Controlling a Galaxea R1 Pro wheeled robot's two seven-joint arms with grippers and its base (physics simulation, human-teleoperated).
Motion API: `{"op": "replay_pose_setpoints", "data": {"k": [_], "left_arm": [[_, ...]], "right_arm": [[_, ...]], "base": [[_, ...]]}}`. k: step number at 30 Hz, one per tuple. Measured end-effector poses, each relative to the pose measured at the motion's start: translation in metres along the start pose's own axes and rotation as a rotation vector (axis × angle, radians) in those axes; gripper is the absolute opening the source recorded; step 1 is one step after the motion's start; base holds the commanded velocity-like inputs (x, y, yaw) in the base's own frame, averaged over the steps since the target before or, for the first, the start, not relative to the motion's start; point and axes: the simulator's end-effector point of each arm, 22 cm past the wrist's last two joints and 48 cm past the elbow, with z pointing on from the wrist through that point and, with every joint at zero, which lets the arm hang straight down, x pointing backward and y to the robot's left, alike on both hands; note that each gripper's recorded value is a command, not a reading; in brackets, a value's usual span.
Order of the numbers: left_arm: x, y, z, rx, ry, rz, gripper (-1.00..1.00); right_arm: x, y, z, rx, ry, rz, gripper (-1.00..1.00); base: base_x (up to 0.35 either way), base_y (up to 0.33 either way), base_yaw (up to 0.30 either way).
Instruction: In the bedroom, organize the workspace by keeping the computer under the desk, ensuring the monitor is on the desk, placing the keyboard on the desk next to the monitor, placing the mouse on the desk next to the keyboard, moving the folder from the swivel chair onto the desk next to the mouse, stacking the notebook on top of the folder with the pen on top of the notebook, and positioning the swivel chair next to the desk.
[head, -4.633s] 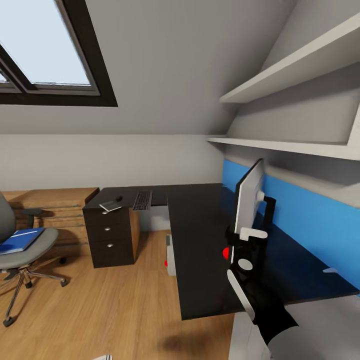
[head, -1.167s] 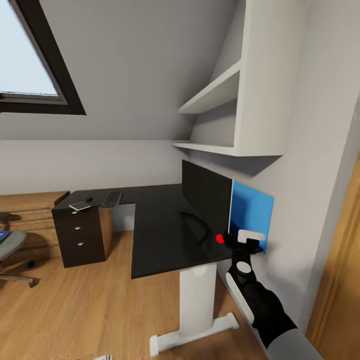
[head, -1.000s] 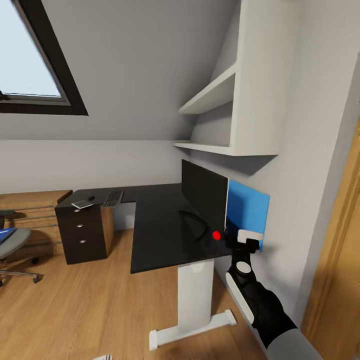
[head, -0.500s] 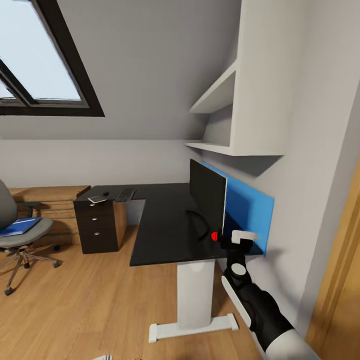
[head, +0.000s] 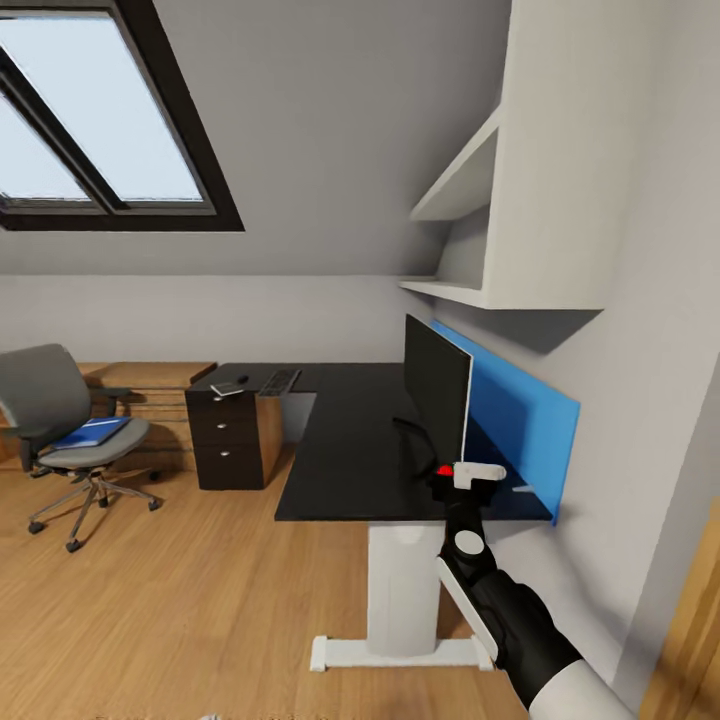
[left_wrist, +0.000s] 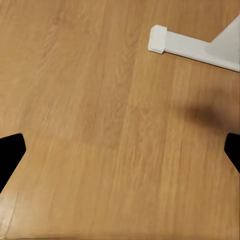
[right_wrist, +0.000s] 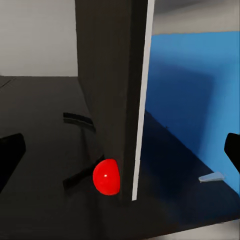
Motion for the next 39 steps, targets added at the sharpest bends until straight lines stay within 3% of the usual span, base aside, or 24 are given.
{"op": "replay_pose_setpoints", "data": {"k": [5, 14, 39], "left_arm": [[0.001, 0.000, 0.000, -0.001, 0.002, 0.000, 1.00], [0.005, -0.009, 0.001, 0.011, 0.007, -0.001, 1.00], [0.005, -0.009, 0.001, 0.011, 0.007, -0.005, 1.00]], "right_arm": [[0.000, -0.001, 0.001, 0.002, -0.003, 0.002, 1.00], [-0.010, -0.005, -0.001, 0.010, -0.065, 0.038, 1.00], [-0.010, -0.005, -0.001, 0.009, -0.064, 0.038, 1.00]], "base": [[0.000, -0.004, 0.080], [0.081, -0.119, 0.006], [0.096, -0.043, 0.000]]}}
